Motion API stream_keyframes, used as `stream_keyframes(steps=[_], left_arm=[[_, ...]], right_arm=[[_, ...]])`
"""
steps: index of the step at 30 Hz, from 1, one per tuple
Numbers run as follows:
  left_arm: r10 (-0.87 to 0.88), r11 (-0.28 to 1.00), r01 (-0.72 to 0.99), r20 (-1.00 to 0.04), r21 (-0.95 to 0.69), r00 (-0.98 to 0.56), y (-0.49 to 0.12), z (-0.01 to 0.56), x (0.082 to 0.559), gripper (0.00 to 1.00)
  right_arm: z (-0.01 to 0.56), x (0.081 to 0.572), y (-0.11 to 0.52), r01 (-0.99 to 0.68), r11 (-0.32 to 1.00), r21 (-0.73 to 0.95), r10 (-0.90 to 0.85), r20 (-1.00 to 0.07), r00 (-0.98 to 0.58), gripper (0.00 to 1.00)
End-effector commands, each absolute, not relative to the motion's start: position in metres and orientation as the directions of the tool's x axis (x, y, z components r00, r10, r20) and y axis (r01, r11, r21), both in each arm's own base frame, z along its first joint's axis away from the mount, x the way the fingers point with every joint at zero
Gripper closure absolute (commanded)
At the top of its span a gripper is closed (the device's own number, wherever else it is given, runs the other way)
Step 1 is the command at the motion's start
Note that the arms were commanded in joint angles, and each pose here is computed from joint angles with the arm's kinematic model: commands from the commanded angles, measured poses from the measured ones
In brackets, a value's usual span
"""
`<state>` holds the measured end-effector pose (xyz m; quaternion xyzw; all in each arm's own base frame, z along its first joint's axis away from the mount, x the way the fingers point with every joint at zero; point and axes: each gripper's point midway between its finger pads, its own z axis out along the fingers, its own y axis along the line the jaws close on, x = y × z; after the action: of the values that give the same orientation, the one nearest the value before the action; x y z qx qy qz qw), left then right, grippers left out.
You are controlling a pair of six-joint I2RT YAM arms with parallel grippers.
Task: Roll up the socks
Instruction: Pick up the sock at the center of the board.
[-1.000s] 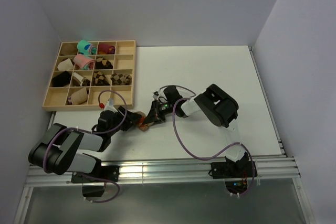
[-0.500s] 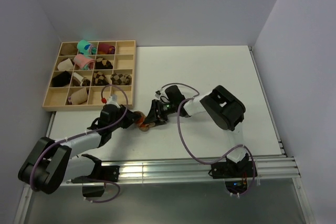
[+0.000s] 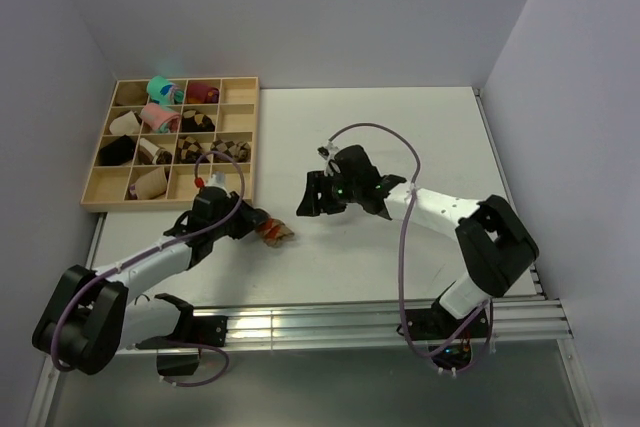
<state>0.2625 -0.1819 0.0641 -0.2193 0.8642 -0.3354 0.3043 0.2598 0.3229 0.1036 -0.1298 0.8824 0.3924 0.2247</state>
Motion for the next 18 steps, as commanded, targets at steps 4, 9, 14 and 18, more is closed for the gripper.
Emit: stream_keyframes(steps=[4,9,14,18], left_arm=[[-0.596,0.642,-0.153,-0.364,-0.751,-0.715,-0.196,0.096,0.282,1.0],[-0.623,0.686,-0.192,-0.431,-0.702,-0.652,-0.175,0.122,0.301,1.0],[-0.649,0.681,-0.199,-0.456,-0.704,-0.609,-0.15,0.15,0.324,1.0],[-0.695,0.683,-0.275,-0.487,-0.677,-0.529,-0.109,0.163,0.35,1.0]], right_arm=[[0.108,0.273,0.281,-0.422,0.786,0.451,-0.062,-0.622,-0.78,0.37],[0.121,0.271,0.267,-0.419,0.806,0.418,-0.043,-0.665,-0.745,0.37],[0.139,0.269,0.254,-0.441,0.817,0.37,-0.052,-0.716,-0.696,0.37],[0.152,0.268,0.246,-0.448,0.824,0.348,-0.046,-0.747,-0.664,0.37]])
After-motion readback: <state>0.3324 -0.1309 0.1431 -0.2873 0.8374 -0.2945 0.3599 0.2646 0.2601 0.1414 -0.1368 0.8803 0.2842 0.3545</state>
